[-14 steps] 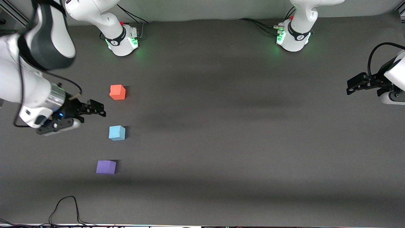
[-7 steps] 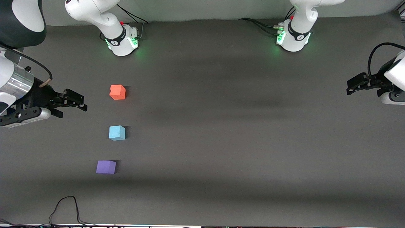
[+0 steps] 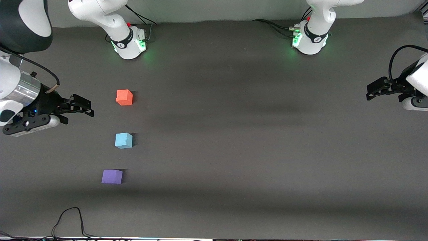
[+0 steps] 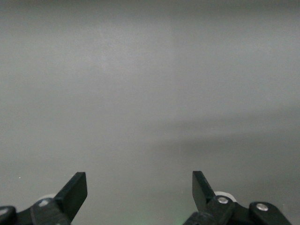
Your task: Place blue block between orange and purple blocks
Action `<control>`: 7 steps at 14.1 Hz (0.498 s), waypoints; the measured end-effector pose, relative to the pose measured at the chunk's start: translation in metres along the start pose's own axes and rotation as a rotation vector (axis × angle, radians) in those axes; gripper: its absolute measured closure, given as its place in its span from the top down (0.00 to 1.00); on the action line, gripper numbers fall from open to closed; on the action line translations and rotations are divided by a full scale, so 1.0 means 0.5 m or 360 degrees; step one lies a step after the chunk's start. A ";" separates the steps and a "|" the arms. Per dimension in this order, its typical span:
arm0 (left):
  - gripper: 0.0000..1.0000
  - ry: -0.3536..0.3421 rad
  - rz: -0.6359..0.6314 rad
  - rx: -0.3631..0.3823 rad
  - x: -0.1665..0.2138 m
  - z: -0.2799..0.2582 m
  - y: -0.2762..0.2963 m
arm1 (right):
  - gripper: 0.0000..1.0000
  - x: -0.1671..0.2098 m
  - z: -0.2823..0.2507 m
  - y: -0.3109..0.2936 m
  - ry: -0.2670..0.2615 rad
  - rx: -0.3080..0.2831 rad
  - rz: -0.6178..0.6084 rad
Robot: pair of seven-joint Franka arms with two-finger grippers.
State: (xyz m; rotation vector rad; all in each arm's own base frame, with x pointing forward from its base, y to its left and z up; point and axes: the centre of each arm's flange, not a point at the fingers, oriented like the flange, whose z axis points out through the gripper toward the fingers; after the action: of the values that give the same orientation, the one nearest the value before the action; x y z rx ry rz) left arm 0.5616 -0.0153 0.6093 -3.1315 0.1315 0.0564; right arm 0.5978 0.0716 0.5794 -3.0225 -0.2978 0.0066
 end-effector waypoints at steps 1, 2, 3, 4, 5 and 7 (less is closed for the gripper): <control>1.00 0.0000 0.0000 0.0000 0.000 0.000 0.000 | 1.00 -0.004 0.004 0.003 -0.0011 0.0008 -0.0004; 1.00 0.0000 0.0000 0.0000 0.000 0.000 0.000 | 1.00 -0.010 0.004 0.009 -0.0016 0.0018 -0.0001; 1.00 0.0000 0.0000 0.0000 0.000 0.000 0.000 | 1.00 -0.020 -0.004 0.017 -0.0017 0.0029 0.0009; 1.00 0.0000 0.0000 0.0000 0.000 0.000 0.000 | 1.00 -0.032 -0.014 0.028 -0.0016 0.0037 0.0023; 1.00 0.0000 0.0000 0.0000 0.000 0.000 0.000 | 1.00 -0.045 -0.021 0.039 -0.0013 0.0041 0.0040; 1.00 0.0001 0.0000 0.0000 0.000 0.000 0.000 | 1.00 -0.066 -0.033 0.048 -0.0004 0.0033 0.0074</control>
State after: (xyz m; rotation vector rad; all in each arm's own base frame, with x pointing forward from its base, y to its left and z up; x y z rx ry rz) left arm 0.5617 -0.0153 0.6092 -3.1315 0.1315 0.0557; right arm 0.5704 0.0400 0.5932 -3.0085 -0.2263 0.0175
